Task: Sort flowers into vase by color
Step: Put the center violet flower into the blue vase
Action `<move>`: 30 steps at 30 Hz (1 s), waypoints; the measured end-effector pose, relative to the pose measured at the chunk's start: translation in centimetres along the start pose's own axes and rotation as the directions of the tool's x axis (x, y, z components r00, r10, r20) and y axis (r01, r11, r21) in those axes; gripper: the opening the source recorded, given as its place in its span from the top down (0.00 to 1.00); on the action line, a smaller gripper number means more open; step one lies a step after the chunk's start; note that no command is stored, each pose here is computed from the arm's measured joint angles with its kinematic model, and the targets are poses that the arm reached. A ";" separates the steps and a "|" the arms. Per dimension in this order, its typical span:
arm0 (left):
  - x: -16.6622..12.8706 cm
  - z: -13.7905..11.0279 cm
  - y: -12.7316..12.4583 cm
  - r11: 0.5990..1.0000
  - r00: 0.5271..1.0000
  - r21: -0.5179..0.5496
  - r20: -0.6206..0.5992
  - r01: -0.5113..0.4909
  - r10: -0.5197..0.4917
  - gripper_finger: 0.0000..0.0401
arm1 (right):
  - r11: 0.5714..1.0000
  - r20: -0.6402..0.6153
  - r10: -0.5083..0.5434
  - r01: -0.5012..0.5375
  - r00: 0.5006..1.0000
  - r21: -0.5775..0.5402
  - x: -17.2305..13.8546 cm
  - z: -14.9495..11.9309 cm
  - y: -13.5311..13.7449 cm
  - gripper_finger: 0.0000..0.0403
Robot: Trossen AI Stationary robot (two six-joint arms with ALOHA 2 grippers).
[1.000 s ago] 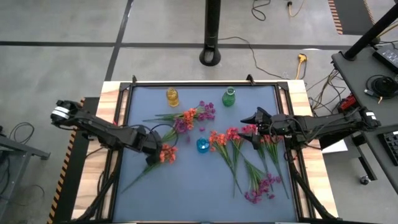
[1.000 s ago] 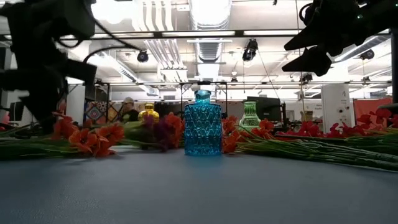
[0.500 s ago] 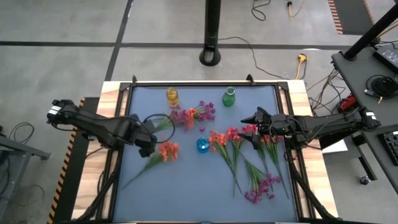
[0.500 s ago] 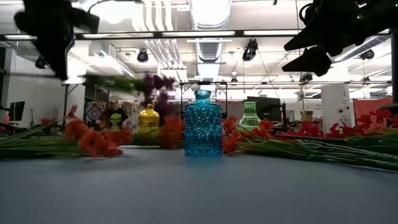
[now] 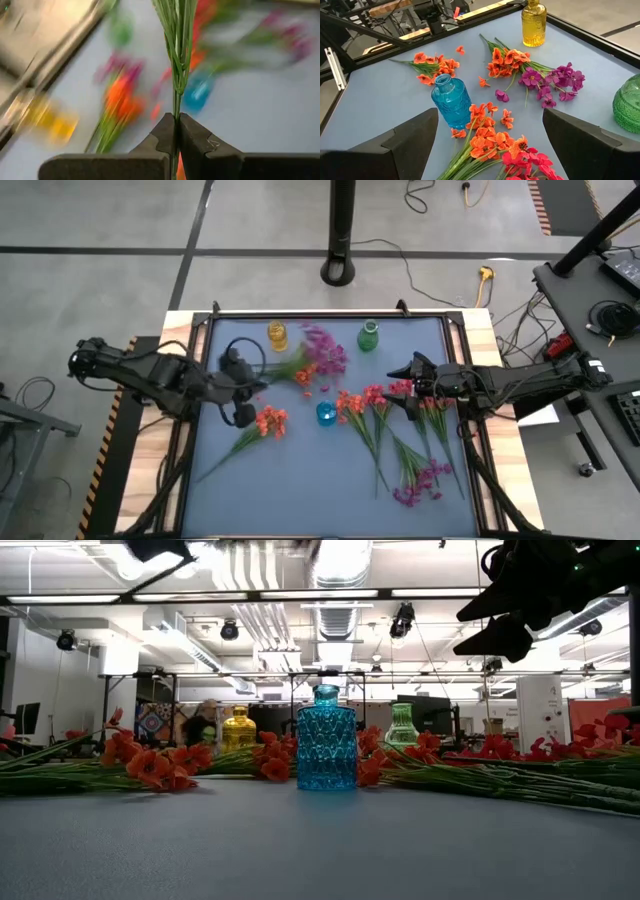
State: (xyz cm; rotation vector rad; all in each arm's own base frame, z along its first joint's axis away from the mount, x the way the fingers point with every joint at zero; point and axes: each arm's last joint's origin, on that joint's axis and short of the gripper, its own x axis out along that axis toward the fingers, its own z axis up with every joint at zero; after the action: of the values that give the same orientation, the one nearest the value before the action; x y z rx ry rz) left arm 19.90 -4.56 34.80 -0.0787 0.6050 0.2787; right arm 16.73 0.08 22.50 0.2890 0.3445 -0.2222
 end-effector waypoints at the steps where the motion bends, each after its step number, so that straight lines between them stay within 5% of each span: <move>1: 0.4 0.3 -0.4 0.999 0.996 0.027 0.074 0.042 -0.044 1.00 | 1.000 0.000 0.000 0.000 1.000 0.000 0.0 0.0 0.0 0.13; 8: 4.2 -0.3 -2.0 0.982 0.836 0.169 0.525 0.082 -0.160 1.00 | 1.000 0.000 0.000 0.000 1.000 -0.016 0.0 0.0 0.0 0.13; 13: 7.2 -2.9 -1.8 0.993 0.674 0.091 0.730 0.075 -0.117 1.00 | 0.999 0.029 0.010 -0.009 1.000 -0.044 0.0 0.3 0.1 0.13; 18: 9.2 -4.5 -2.0 0.986 0.551 -0.024 0.831 0.168 -0.074 1.00 | 0.996 0.064 0.022 -0.016 0.998 -0.090 -0.4 1.0 0.3 0.13; 30: 14.8 -6.7 -3.4 0.982 0.620 -0.147 0.784 0.116 0.044 1.00 | 0.995 0.143 0.071 -0.060 0.987 -0.082 -1.3 3.4 1.3 0.13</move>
State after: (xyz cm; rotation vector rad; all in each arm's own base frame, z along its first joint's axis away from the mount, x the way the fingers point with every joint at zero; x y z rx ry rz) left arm 28.85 -5.41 20.81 -0.1365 -0.3205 0.2980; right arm 16.93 0.45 26.39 0.2054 0.1979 -0.1640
